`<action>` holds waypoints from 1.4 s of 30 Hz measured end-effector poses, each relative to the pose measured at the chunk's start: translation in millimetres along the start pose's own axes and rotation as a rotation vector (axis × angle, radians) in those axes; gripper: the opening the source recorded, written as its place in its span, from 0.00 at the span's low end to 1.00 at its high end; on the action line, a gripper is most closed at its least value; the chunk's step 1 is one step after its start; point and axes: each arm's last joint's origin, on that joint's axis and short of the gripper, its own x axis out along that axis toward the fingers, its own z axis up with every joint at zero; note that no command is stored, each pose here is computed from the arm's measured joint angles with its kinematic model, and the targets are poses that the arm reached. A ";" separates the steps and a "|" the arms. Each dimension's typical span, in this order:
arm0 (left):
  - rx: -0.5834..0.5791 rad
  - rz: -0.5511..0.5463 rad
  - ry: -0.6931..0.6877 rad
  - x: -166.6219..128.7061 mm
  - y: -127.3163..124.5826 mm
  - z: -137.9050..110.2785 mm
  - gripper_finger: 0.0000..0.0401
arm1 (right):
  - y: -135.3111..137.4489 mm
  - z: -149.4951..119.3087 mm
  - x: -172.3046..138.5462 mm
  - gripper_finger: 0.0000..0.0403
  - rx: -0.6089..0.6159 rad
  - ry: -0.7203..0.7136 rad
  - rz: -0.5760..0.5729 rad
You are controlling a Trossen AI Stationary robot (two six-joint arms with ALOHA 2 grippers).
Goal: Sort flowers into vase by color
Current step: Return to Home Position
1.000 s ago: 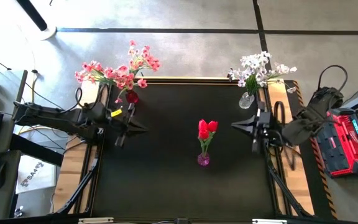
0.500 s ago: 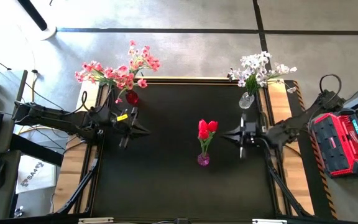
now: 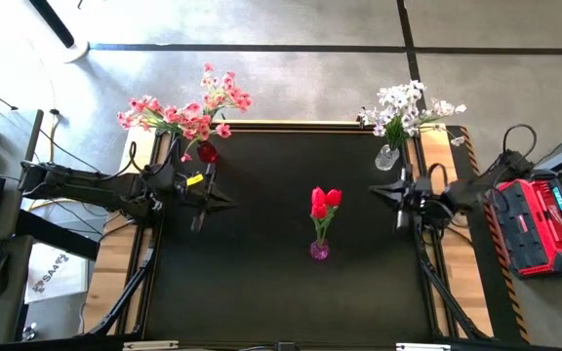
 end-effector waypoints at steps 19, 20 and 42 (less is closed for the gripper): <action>-0.093 0.055 0.051 -5.5 9.6 -62.5 0.00 | -36.6 -49.1 -24.5 0.00 0.092 -0.028 0.059; -0.093 0.055 0.053 -5.8 9.5 -64.4 0.00 | -37.1 -51.3 -24.4 0.00 0.098 -0.026 0.064; -0.099 0.116 -0.041 -36.0 20.2 -89.2 0.00 | -43.4 -65.0 -21.4 0.00 0.082 0.042 -0.003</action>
